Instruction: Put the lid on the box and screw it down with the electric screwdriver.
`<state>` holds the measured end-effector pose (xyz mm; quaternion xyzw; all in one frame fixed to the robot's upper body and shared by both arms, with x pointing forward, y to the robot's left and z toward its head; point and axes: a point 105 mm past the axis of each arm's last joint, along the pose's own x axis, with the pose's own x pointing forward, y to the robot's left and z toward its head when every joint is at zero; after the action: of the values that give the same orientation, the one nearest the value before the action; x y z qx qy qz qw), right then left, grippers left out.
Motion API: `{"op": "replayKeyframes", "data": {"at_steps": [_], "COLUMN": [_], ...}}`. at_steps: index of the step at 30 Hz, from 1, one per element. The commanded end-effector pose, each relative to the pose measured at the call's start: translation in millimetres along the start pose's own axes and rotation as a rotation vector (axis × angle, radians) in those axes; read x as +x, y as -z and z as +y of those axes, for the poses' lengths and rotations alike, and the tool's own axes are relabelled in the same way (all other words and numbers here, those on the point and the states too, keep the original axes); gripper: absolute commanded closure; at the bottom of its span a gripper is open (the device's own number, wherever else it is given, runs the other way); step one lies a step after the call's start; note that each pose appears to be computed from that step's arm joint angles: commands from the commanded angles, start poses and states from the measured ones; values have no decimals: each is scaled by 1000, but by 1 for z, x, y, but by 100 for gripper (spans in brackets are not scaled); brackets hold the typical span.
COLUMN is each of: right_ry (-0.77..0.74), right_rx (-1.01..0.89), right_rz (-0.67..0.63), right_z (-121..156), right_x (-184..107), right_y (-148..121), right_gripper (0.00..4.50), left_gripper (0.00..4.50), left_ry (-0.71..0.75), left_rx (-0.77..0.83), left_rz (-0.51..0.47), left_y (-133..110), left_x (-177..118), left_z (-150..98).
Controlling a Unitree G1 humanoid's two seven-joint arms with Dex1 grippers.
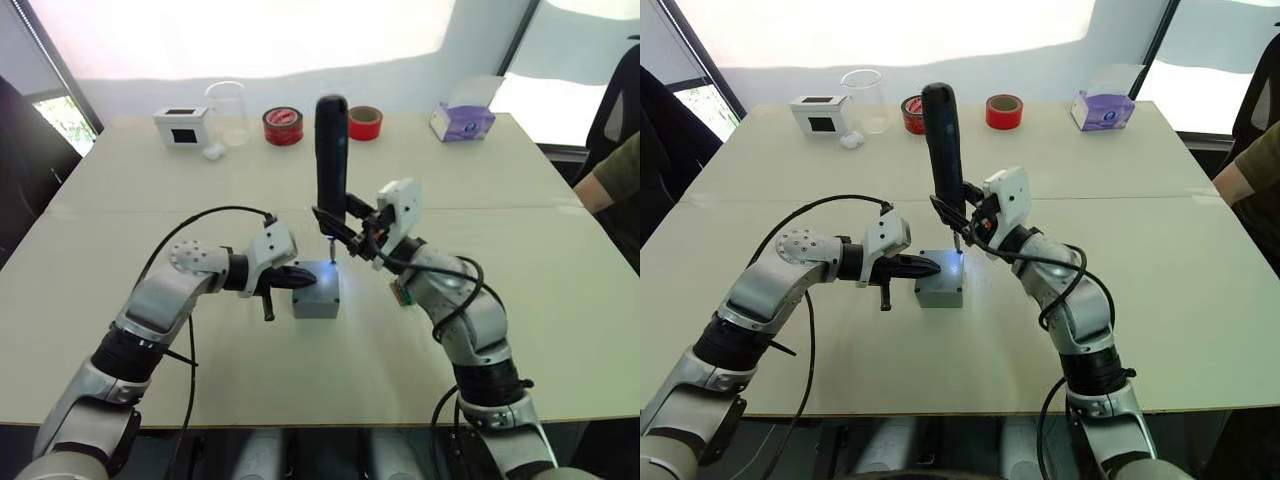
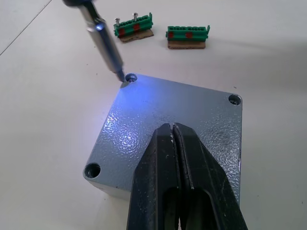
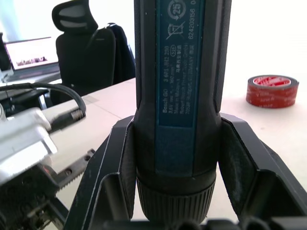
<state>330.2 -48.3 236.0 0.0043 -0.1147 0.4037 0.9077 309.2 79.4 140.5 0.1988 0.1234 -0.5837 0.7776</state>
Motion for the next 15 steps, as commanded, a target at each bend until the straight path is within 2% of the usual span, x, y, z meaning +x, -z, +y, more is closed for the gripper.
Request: {"op": "replayKeyframes", "data": {"at_steps": [1, 5, 8, 11, 13, 15], "right_ry": [80, 148, 139, 170, 225, 270], "right_rx": [-22, 67, 115, 121, 117, 137], "right_rz": [-204, -132, -42, -36, -7, 77], "right_z": [-7, -19, -22, -31, -46, -65], "right_x": [-6, -9, -14, -19, -27, -42], "right_y": [-89, -96, -91, -97, -98, -91], "right_gripper": [270, 270, 270, 270, 270, 270], "left_gripper": [450, 450, 450, 450, 450, 450], "left_ry": [-10, -188, -262, -301, -202, -11], "left_rx": [-54, -49, -42, -34, -76, -106], "left_rz": [-91, -203, -318, -427, -463, -426], "left_y": [-14, -33, -55, -76, -88, -91], "left_x": [-5, -11, -17, -22, -20, -17], "left_z": [-1, 22, 34, 42, 36, 16]}}
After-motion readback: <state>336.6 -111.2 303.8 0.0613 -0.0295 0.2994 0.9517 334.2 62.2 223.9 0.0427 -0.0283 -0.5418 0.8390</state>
